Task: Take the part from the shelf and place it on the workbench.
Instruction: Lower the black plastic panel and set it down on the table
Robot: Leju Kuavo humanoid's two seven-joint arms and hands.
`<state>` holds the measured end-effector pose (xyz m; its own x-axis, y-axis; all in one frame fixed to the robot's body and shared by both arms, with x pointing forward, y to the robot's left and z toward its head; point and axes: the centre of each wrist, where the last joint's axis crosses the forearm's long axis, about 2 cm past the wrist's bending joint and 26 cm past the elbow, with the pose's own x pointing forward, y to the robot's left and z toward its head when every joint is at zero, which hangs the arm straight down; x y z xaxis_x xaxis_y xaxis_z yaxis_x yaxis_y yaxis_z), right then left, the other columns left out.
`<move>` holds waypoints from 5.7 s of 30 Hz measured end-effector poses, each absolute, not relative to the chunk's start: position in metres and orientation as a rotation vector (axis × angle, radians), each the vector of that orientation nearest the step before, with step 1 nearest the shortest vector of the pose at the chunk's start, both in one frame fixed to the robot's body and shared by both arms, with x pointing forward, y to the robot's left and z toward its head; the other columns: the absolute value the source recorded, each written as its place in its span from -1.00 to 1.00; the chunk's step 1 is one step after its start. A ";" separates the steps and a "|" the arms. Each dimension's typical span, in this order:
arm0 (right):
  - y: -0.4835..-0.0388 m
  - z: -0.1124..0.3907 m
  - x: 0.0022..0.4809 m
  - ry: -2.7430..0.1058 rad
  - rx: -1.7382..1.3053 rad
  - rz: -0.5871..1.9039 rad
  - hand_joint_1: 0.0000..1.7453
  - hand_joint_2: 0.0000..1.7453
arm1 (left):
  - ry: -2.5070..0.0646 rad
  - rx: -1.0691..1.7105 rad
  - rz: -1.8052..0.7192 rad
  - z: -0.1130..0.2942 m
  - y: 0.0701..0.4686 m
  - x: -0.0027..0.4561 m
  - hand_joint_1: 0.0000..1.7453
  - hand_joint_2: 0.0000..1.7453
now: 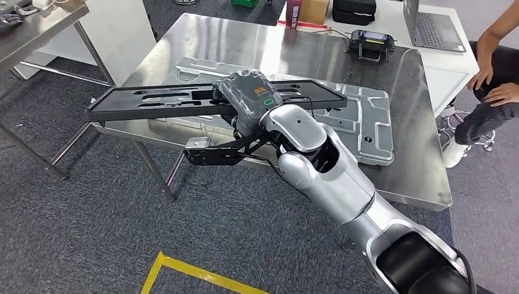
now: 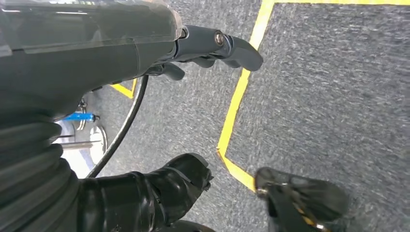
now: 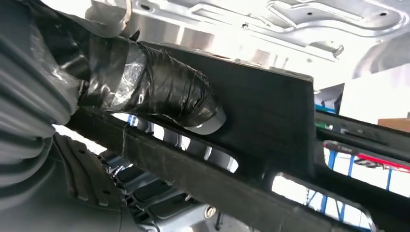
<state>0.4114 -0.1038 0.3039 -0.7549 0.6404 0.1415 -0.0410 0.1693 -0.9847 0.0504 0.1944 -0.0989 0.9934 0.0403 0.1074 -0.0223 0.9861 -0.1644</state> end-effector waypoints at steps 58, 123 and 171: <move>-0.213 0.162 0.411 -1.455 -0.734 1.431 1.00 1.00 | -0.117 -0.164 0.132 -0.099 0.194 0.048 -1.00 1.00; -0.213 0.133 0.395 -1.427 -0.644 1.422 1.00 1.00 | -0.162 -0.180 0.240 -0.099 0.194 0.046 -1.00 1.00; -0.213 0.135 0.395 -1.436 -0.641 1.420 -1.00 -1.00 | -0.160 -0.193 0.279 -0.098 0.192 0.049 -1.00 -1.00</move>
<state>0.3948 -0.2130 0.1346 -0.3817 0.8840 0.2701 -0.2605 0.1775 -0.9490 0.0492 0.1917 -0.0983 0.9489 0.2875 0.1301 -0.2569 0.9433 -0.2104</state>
